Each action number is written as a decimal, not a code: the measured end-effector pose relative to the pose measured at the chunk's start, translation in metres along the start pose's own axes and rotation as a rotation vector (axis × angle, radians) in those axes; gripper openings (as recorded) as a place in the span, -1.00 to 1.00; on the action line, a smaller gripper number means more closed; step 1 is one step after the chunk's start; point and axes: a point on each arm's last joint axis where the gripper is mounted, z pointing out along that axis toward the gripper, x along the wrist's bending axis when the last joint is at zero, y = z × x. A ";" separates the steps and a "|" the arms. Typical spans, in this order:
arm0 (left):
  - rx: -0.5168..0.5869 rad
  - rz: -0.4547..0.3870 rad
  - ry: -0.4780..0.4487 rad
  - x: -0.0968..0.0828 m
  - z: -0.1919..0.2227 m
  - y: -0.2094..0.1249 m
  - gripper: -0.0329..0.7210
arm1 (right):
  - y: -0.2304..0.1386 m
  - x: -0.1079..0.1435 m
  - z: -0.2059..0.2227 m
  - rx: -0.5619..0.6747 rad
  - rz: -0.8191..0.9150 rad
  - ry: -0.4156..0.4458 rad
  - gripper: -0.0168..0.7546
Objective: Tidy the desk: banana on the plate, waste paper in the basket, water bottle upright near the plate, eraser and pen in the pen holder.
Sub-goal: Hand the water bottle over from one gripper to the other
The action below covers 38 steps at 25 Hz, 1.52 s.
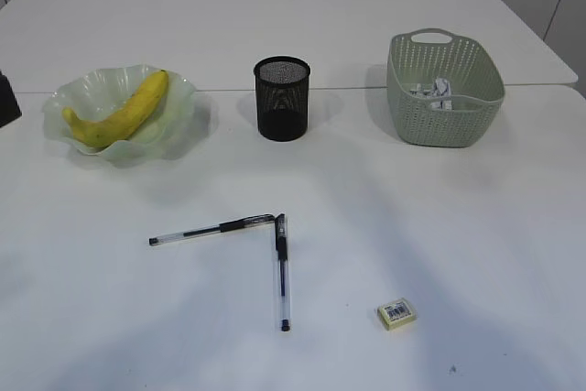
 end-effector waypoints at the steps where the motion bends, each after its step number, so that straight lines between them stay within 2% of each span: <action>1: -0.001 0.000 -0.008 -0.001 0.000 0.000 -0.27 | 0.000 0.000 0.000 0.000 0.000 0.000 -0.05; 11: -0.002 -0.001 -0.003 0.000 0.000 0.000 -0.27 | 0.000 0.000 0.000 0.000 0.000 0.000 -0.05; 18: -0.013 -0.008 0.094 0.009 0.000 0.001 -0.24 | 0.000 0.000 0.000 0.000 0.000 0.000 -0.05; 22: -0.017 0.016 0.118 0.011 -0.001 0.002 -0.05 | 0.000 0.000 0.000 0.000 0.000 0.000 -0.05; 28: 0.003 -0.002 0.168 0.020 0.002 -0.002 0.47 | 0.001 0.000 0.000 -0.007 0.001 0.003 -0.05; 32: 0.008 0.006 0.180 0.029 0.007 0.006 0.55 | 0.002 0.001 0.000 -0.023 0.007 0.010 -0.05; 38: 0.003 0.028 0.170 0.046 0.020 0.027 0.56 | 0.000 -0.001 0.001 -0.026 0.016 0.013 -0.05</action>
